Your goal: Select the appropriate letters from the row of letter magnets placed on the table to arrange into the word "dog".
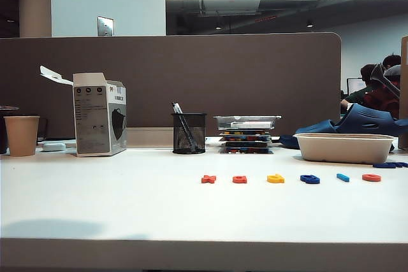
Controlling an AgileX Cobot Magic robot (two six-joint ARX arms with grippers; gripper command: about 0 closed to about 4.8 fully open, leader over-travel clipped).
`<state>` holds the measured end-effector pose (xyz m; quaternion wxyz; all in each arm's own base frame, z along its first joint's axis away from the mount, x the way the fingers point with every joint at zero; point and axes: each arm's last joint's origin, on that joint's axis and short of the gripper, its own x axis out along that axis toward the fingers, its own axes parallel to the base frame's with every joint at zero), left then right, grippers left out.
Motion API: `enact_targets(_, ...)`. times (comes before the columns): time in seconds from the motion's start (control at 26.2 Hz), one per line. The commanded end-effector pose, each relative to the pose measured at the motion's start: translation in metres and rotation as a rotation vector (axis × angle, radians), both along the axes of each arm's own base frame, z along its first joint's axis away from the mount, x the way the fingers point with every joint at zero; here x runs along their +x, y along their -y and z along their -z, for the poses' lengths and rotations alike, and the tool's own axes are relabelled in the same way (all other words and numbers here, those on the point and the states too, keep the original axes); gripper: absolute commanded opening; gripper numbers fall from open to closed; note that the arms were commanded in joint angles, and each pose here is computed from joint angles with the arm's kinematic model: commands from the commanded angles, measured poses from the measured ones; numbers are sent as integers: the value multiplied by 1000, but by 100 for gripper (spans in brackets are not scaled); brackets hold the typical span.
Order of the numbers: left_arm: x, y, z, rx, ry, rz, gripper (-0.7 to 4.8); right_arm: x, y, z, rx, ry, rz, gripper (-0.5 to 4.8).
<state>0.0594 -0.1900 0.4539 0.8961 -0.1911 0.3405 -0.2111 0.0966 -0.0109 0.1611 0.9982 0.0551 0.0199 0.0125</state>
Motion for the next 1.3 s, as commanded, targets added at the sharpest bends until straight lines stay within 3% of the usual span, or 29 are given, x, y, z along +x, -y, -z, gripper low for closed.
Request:
enact_targets(0.04, 0, -4, 1, 12, -11, -44, -5, 0, 0, -1, -5, 18, 3, 0)
enact_targets(0.5, 0, -4, 1, 12, -9, -42, -5, 0, -1, -3, -8, 38, -23, -1)
enact_targets(0.8, 0, -4, 1, 13, -9, -42, -5, -7, -2, -32, 16, 107, -12, -2)
enact_targets(1.07, 0, -4, 1, 13, -9, -42, -5, -29, -4, -94, 31, -42, 51, -2)
enact_targets(1.3, 0, -4, 1, 13, -9, -42, -5, -6, -1, -162, 69, -259, 15, -2)
